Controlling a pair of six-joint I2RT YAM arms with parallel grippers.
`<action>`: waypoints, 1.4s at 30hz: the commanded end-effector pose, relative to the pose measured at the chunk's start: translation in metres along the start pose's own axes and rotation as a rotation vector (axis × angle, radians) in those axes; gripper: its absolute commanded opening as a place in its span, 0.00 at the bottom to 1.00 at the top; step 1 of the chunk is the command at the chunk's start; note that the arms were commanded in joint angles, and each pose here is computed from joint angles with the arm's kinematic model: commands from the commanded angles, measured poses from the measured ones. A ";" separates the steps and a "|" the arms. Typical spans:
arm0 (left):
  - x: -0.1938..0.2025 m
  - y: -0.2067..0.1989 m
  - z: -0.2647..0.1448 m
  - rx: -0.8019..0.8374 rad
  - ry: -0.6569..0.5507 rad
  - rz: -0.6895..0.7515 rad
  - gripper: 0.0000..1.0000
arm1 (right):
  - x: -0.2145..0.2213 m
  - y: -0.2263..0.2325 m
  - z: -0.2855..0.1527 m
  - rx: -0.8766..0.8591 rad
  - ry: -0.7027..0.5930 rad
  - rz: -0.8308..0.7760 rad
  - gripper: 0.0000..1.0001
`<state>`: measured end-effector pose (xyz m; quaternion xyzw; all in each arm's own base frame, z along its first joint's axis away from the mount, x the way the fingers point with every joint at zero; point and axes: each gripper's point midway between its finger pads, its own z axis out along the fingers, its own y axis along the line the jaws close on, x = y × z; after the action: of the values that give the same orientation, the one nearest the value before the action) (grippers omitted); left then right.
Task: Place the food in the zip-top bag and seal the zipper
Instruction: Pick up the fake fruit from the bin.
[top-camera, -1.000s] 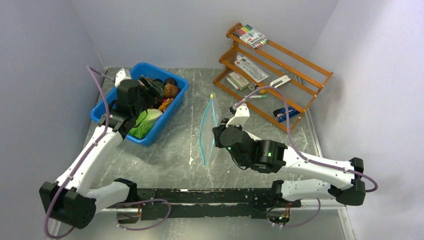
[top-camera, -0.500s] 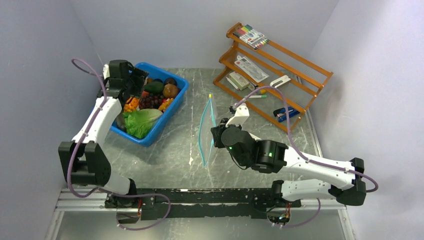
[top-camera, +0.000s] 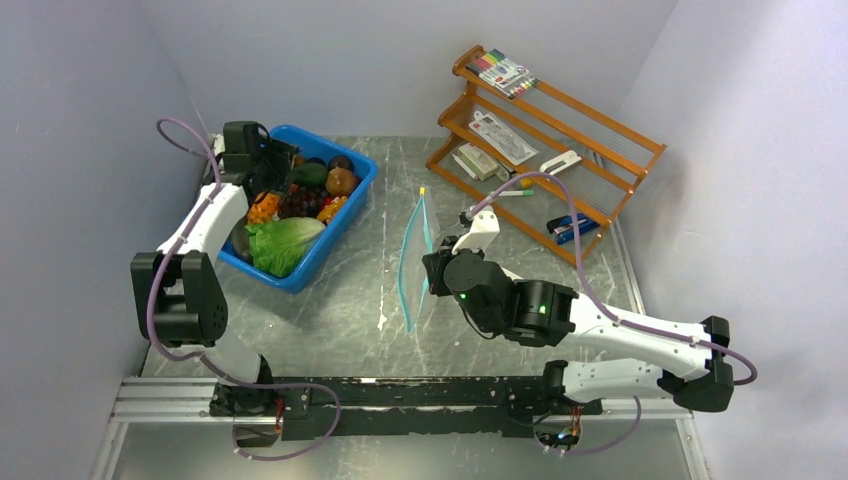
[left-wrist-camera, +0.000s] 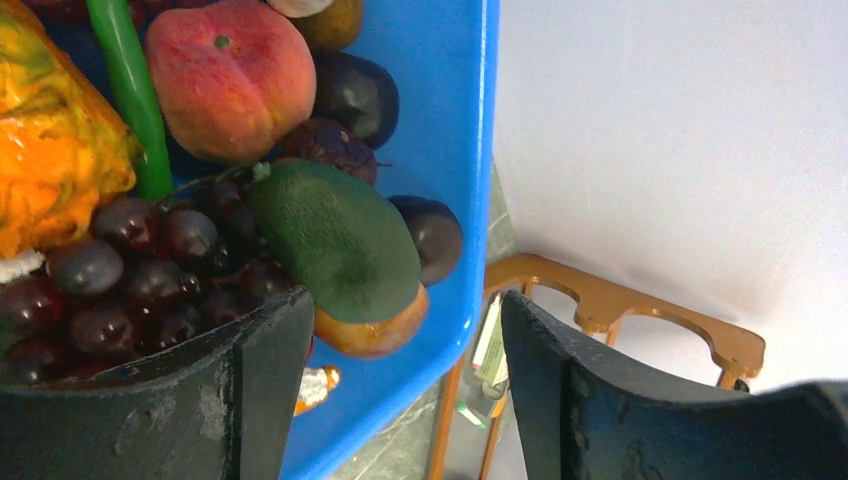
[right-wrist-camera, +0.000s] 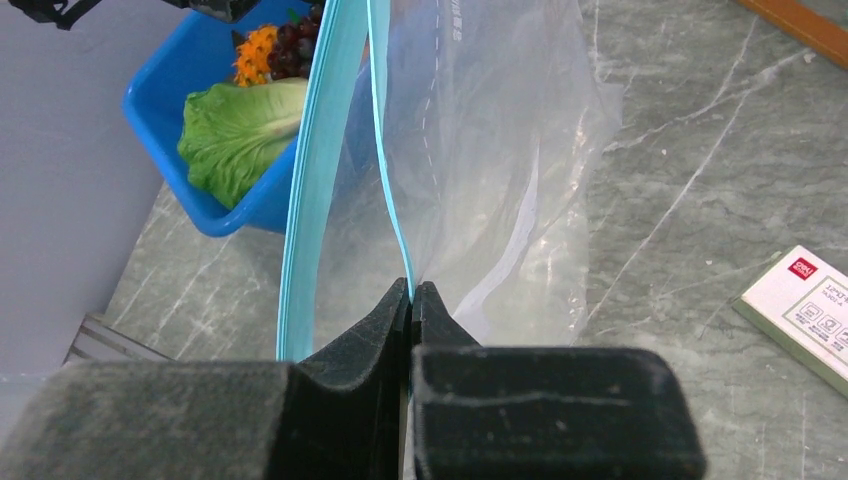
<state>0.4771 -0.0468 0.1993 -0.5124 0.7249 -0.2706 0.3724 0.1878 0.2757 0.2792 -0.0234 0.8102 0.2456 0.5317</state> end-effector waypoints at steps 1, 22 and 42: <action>-0.008 0.005 0.019 -0.002 0.009 -0.016 0.68 | -0.007 0.004 -0.002 -0.018 -0.013 0.006 0.00; -0.005 0.013 0.040 -0.040 0.045 -0.018 0.49 | -0.001 0.012 0.008 -0.014 -0.004 -0.021 0.00; -0.010 -0.025 -0.042 0.234 -0.024 0.222 0.30 | 0.011 0.013 0.006 -0.038 0.034 0.054 0.00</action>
<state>0.4741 -0.0408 0.1915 -0.4671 0.7491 -0.2706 0.3839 0.1849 0.2898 0.2729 -0.0298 0.8151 0.2605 0.5166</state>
